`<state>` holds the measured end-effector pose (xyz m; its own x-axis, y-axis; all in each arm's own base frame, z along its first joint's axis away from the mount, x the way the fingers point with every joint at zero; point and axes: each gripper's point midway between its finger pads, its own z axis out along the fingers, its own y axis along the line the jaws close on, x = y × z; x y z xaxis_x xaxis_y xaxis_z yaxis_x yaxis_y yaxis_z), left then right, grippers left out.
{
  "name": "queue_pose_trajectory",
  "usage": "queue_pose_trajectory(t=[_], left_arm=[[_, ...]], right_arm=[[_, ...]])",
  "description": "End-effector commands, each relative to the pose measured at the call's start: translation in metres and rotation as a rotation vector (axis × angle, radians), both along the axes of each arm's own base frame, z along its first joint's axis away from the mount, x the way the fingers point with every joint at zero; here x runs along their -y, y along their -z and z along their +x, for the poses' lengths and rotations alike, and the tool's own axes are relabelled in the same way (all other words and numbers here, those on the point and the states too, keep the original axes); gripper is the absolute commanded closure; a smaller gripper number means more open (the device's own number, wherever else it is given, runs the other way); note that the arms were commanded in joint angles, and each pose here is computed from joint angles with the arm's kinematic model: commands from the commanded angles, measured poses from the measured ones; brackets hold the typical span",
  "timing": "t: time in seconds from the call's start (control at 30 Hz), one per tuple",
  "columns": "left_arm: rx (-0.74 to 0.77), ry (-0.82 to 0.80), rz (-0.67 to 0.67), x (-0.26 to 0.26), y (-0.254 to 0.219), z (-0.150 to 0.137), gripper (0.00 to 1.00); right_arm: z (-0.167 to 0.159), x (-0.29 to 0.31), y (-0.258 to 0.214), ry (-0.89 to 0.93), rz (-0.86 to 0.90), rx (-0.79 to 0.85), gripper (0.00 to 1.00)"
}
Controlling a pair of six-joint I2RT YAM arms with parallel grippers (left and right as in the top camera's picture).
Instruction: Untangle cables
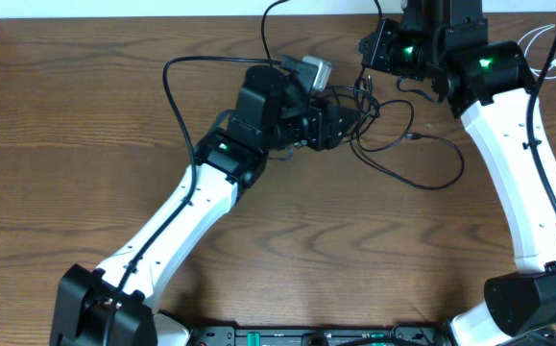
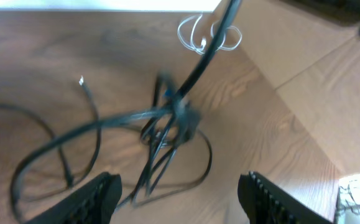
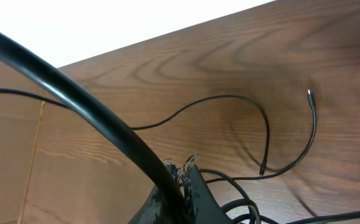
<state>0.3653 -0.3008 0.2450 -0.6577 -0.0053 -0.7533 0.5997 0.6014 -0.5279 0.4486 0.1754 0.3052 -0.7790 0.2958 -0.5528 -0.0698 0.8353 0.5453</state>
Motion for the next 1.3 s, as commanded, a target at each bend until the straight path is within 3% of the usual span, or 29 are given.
queue_pose_trajectory(t=[0.0, 0.33, 0.83, 0.93, 1.07, 1.27], left_arm=[[0.01, -0.043, -0.02, 0.013, 0.002, 0.009, 0.35], [-0.036, -0.132, -0.033, 0.023, 0.036, 0.035, 0.42], [0.007, -0.212, -0.145, 0.023, 0.01, 0.052, 0.55], [0.006, -0.212, -0.145, 0.024, 0.01, 0.052, 0.63], [0.006, -0.212, -0.145, 0.024, 0.01, 0.052, 0.9], [-0.104, -0.271, -0.109, 0.01, 0.032, 0.053, 0.93]], right_arm=[[-0.005, -0.004, -0.01, -0.022, 0.038, 0.007, 0.99], [-0.007, -0.008, -0.01, -0.032, 0.042, 0.005, 0.99], [-0.018, -0.013, -0.004, -0.067, 0.061, -0.049, 0.99], [-0.019, -0.014, -0.004, -0.077, 0.069, -0.05, 0.99], [-0.02, -0.016, -0.005, -0.083, 0.075, -0.052, 0.99], [-0.017, -0.013, -0.006, -0.07, 0.081, -0.05, 0.99]])
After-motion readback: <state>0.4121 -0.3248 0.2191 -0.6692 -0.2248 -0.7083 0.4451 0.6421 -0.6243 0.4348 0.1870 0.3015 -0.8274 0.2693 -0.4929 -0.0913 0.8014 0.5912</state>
